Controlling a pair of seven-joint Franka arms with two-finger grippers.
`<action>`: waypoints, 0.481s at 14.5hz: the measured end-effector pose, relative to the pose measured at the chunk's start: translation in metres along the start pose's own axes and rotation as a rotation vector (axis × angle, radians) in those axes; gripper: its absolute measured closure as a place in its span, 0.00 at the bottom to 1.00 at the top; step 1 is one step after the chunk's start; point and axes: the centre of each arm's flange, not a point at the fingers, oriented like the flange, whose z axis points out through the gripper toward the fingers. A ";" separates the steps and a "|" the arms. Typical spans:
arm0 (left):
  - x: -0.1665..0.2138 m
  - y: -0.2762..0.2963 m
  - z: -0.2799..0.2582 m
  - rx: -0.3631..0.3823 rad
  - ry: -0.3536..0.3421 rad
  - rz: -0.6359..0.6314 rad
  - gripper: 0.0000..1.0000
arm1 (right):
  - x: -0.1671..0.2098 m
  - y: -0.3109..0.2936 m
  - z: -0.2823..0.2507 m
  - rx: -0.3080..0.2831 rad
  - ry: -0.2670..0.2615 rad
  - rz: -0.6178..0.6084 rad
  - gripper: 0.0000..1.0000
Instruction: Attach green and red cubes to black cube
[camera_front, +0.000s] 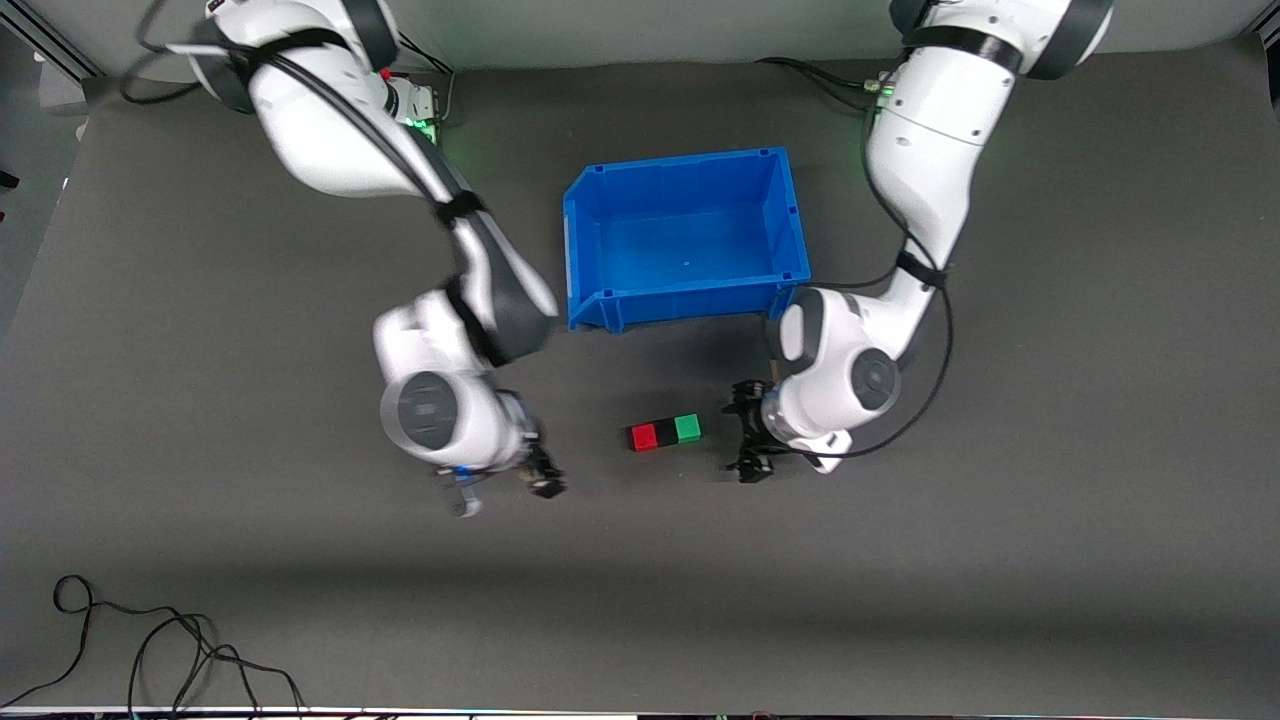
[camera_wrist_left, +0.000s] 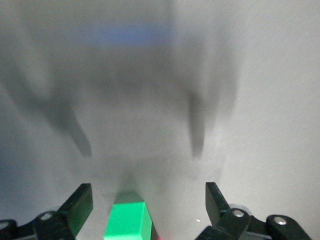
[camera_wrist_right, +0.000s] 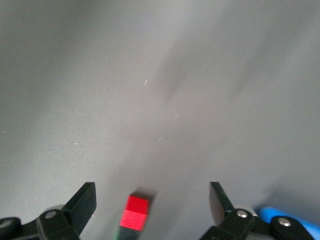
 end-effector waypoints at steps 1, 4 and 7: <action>0.014 0.006 -0.015 0.020 0.013 0.043 0.00 | 0.017 0.011 -0.023 -0.002 -0.005 -0.045 0.00; 0.064 0.022 -0.073 0.095 0.084 0.177 0.00 | 0.055 0.047 -0.074 0.009 0.018 -0.219 0.00; 0.118 0.027 -0.141 0.178 0.132 0.342 0.00 | 0.088 0.089 -0.105 0.009 0.036 -0.342 0.00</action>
